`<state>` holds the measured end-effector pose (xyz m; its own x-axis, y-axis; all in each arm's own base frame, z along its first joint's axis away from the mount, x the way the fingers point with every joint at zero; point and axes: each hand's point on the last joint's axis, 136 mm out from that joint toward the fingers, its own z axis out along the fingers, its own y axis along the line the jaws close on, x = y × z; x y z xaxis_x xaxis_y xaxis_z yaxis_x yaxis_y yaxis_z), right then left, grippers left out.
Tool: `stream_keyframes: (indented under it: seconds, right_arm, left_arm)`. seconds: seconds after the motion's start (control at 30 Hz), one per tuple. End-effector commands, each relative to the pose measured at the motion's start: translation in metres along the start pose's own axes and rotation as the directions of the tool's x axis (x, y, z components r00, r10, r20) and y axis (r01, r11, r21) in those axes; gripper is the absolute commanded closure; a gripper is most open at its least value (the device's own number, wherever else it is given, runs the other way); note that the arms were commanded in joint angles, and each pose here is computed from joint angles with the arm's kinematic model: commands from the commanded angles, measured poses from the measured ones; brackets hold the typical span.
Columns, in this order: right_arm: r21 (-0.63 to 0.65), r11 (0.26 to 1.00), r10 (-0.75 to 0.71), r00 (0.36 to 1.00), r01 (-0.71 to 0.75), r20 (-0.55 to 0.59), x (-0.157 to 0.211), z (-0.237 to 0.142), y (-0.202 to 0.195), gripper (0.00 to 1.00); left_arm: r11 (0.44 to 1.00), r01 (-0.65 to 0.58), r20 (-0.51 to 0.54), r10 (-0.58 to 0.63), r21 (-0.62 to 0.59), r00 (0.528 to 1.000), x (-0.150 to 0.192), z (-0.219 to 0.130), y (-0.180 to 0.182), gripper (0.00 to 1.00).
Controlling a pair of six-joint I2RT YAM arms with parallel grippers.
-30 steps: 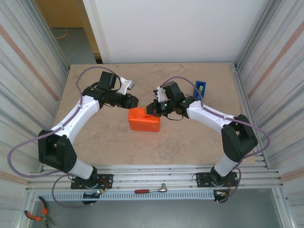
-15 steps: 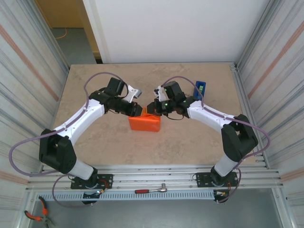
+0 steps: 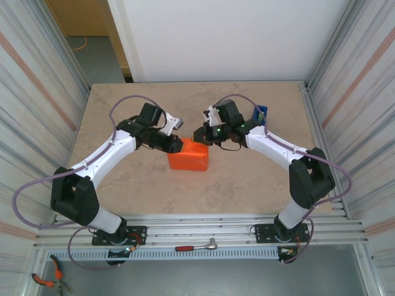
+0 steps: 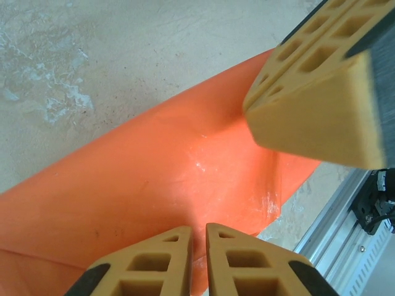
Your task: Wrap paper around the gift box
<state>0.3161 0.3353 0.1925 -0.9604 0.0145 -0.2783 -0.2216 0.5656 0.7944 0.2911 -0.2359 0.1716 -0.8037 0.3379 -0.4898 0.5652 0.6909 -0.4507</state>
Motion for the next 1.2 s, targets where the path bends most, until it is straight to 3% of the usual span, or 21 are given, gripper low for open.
stream_keyframes:
  seconds: [0.0, 0.37, 0.6, 0.97, 1.17]
  right_arm:
    - [-0.023, 0.998, -0.053, 0.998, 0.053, 0.027, -0.007, -0.017, 0.025, 1.00]
    - [0.009, 0.999, -0.041, 0.999, 0.042, -0.012, 0.026, 0.000, 0.015, 1.00]
    - [0.067, 0.998, -0.007, 0.998, 0.011, -0.066, 0.051, 0.014, -0.016, 1.00]
    - [0.097, 0.995, 0.014, 0.997, -0.007, -0.072, 0.054, 0.014, -0.035, 1.00]
    - [0.097, 0.995, 0.015, 0.997, -0.008, -0.074, 0.055, 0.015, -0.036, 1.00]
  left_arm:
    - [0.999, 0.005, -0.051, -0.007, -0.041, 0.999, 0.019, 0.005, 0.010, 0.85]
    - [0.999, 0.002, -0.047, -0.004, -0.047, 0.999, 0.020, 0.005, 0.011, 0.86]
    - [0.999, 0.005, -0.037, -0.007, -0.043, 0.999, 0.019, 0.004, 0.010, 0.87]
    - [0.998, -0.003, 0.111, -0.004, 0.060, 0.994, -0.029, -0.034, -0.015, 0.85]
    - [0.996, -0.010, 0.102, 0.001, 0.091, 0.995, -0.031, -0.028, -0.022, 0.84]
